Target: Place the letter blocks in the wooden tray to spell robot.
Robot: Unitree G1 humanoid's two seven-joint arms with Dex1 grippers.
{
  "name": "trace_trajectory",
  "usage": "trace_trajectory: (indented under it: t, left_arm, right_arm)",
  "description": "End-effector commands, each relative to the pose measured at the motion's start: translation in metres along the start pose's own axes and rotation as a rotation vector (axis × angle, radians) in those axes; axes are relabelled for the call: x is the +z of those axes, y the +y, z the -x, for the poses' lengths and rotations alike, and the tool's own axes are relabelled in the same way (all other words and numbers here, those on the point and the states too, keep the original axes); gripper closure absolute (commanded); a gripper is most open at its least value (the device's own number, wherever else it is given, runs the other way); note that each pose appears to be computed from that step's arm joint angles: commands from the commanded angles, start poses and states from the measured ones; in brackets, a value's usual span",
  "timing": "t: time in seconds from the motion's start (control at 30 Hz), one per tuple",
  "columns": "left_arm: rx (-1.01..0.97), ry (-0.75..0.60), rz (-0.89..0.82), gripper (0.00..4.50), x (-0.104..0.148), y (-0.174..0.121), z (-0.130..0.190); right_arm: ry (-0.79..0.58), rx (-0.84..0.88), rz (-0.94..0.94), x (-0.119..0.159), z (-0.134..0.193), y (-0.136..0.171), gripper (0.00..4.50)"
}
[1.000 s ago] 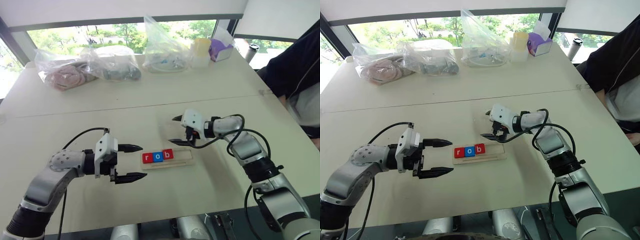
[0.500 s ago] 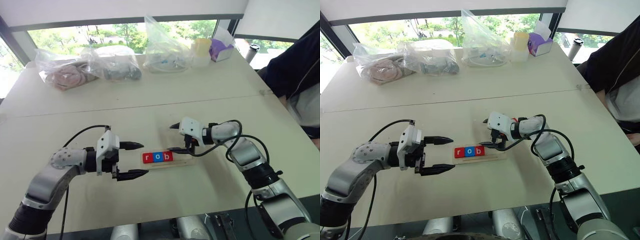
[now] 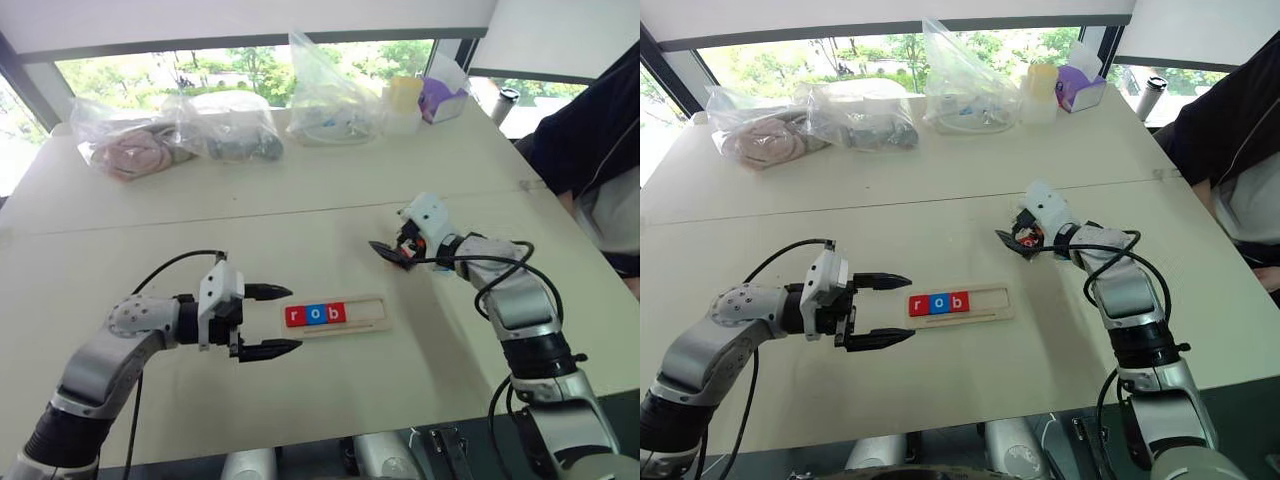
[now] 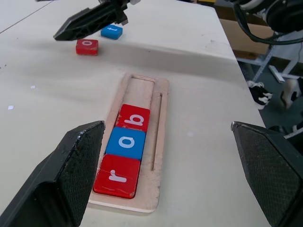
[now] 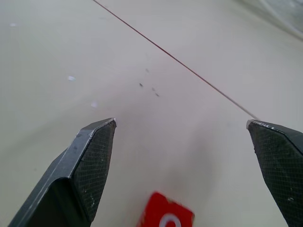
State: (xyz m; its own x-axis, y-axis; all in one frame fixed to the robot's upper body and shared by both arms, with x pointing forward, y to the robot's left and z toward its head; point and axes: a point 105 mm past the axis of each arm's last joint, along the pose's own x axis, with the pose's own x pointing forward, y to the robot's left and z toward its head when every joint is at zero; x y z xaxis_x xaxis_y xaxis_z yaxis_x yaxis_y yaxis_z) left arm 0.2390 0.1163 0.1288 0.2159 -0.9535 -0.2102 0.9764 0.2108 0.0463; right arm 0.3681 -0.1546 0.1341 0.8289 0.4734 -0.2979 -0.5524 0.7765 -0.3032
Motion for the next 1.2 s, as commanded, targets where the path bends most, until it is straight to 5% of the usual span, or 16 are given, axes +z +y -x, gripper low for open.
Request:
trace_trajectory:
  t: [0.03,0.77,1.0,1.2]
  left_arm:
    - [-0.025,-0.024,-0.031,0.00,0.003,-0.004,-0.003]
    - [-0.021,-0.031,-0.039,0.00,-0.003,0.003,-0.007]
    - [-0.018,-0.040,-0.044,0.00,0.005,0.002,-0.012]
    - [-0.022,-0.050,-0.040,0.00,0.014,0.001,-0.016]
  right_arm:
    - [0.014,-0.138,-0.147,-0.004,0.013,-0.012,0.03]
    - [0.113,-0.140,-0.306,-0.023,0.003,0.018,0.03]
    - [0.133,-0.127,-0.313,-0.023,0.000,0.026,3.32]
    - [0.129,-0.191,-0.312,-0.014,0.016,0.020,3.32]
